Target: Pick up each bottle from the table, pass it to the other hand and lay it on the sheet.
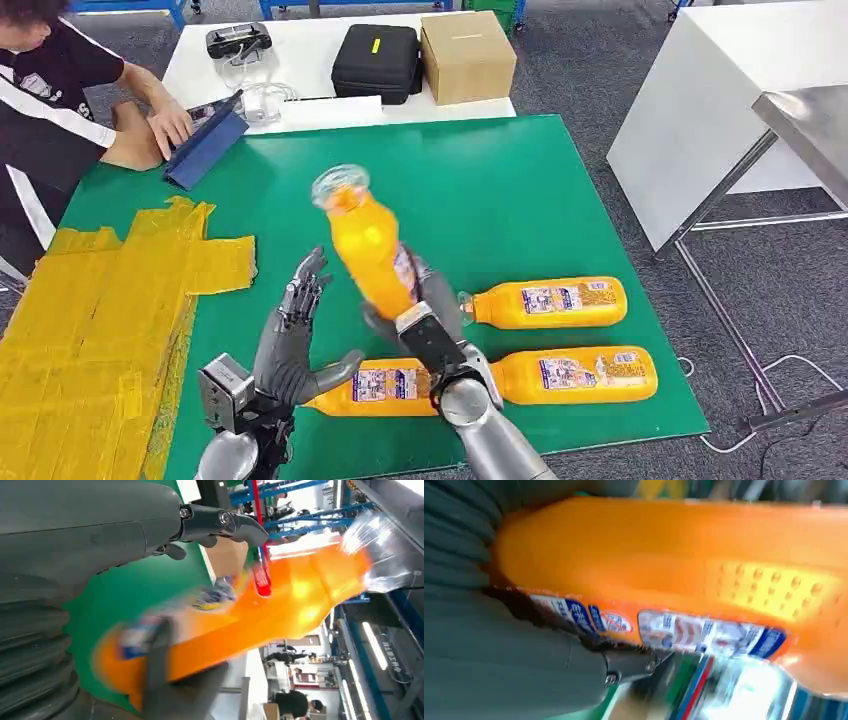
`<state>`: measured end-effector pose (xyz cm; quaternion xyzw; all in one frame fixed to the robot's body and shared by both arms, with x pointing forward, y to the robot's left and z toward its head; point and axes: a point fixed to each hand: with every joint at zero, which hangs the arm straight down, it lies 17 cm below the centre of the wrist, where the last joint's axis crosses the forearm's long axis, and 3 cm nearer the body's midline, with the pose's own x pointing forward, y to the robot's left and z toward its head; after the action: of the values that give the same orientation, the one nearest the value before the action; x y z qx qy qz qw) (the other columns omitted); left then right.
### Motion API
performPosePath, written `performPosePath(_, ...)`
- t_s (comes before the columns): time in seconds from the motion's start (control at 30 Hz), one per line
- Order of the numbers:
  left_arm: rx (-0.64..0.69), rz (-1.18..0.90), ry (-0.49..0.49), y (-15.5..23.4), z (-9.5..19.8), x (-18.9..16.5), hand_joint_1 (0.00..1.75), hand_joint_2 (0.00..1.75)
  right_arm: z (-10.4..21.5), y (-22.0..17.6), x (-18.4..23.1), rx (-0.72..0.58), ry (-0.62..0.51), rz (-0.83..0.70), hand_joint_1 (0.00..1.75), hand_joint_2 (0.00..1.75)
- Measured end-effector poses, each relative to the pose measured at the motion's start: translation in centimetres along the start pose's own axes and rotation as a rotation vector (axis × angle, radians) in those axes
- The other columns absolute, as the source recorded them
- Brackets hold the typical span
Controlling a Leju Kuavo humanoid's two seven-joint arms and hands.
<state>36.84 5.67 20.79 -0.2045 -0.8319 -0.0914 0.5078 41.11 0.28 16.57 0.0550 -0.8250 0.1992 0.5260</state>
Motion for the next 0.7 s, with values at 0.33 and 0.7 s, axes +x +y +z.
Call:
performPosePath(0.33,-0.011,0.035,0.029,0.4,-0.4,-1.2,0.00,1.75,2.2,6.4,1.9,0.241,-0.047,-0.124,1.75,1.75)
performPosePath(0.7,-0.038,0.110,0.085,0.2,-0.5,-2.5,0.00,1.75,3.3,8.6,2.0,0.358,-0.091,-0.029,1.75,1.75)
